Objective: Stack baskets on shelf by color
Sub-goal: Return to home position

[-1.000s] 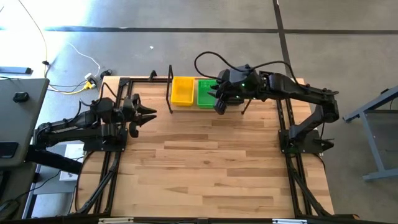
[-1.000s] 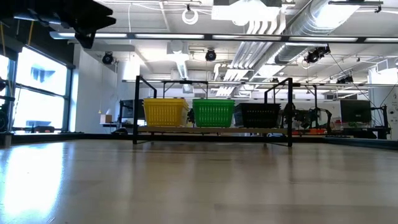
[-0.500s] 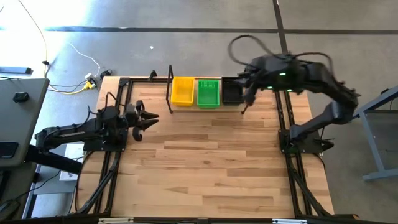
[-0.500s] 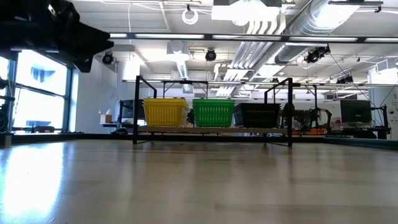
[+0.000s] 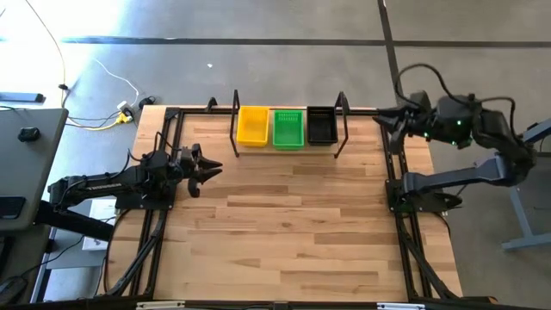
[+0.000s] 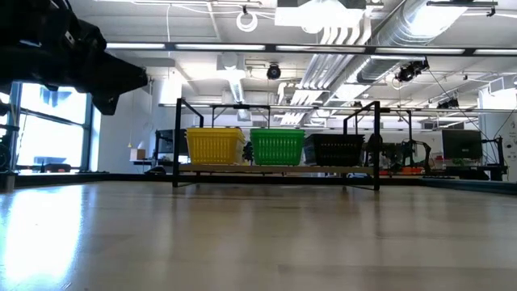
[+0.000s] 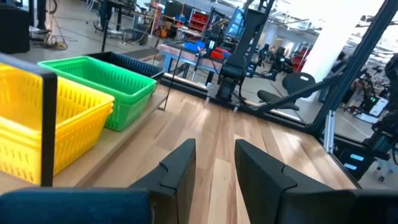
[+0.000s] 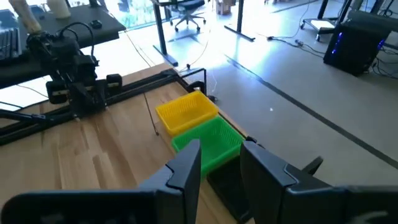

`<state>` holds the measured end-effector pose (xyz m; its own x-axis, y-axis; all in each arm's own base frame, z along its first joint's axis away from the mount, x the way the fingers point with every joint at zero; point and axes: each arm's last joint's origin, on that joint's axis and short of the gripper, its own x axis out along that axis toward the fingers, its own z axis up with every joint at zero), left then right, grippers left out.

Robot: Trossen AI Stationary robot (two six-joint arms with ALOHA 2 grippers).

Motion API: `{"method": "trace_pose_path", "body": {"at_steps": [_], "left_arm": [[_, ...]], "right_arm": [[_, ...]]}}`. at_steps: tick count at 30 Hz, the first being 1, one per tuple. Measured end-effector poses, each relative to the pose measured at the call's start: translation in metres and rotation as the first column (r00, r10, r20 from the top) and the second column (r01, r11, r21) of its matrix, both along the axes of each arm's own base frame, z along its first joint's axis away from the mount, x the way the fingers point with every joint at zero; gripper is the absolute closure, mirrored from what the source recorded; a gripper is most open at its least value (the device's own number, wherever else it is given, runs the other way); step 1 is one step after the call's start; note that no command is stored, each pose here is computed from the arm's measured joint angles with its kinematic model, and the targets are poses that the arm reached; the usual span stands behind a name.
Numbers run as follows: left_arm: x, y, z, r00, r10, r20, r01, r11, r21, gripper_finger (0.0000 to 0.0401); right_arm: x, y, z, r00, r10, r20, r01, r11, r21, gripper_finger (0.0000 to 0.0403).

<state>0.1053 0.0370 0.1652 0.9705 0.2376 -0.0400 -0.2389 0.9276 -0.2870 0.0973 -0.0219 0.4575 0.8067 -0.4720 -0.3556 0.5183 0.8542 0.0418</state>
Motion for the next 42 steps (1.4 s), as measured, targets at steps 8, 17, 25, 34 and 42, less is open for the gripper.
{"method": "trace_pose_path", "body": {"at_steps": [8, 17, 25, 34, 42], "left_arm": [[-0.001, 0.001, -0.005, 0.998, 0.053, -0.038, -0.056, 0.995, -0.080, 0.0300], [-0.001, 0.001, -0.006, 0.997, 0.061, -0.039, -0.065, 0.993, -0.102, 0.0300], [-0.001, 0.001, -0.006, 0.997, 0.061, -0.039, -0.065, 0.993, -0.102, 0.0300], [-0.001, 0.001, -0.006, 0.997, 0.061, -0.039, -0.065, 0.993, -0.100, 0.0300], [-0.001, 0.001, -0.006, 0.997, 0.061, -0.039, -0.065, 0.993, -0.101, 0.0300]], "right_arm": [[-0.028, 0.005, -0.066, 0.993, 0.064, 0.101, -0.066, 0.998, 0.014, 0.0304], [-0.032, 0.010, -0.132, 0.924, 0.230, 0.306, -0.238, 0.971, -0.012, 0.0304], [-0.018, 0.013, -0.198, 0.866, 0.334, 0.372, -0.356, 0.934, -0.008, 0.0304], [-0.008, 0.013, -0.256, 0.837, 0.341, 0.429, -0.402, 0.914, 0.058, 0.0304], [-0.004, 0.013, -0.280, 0.838, 0.345, 0.422, -0.408, 0.911, 0.065, 0.0304]]}}
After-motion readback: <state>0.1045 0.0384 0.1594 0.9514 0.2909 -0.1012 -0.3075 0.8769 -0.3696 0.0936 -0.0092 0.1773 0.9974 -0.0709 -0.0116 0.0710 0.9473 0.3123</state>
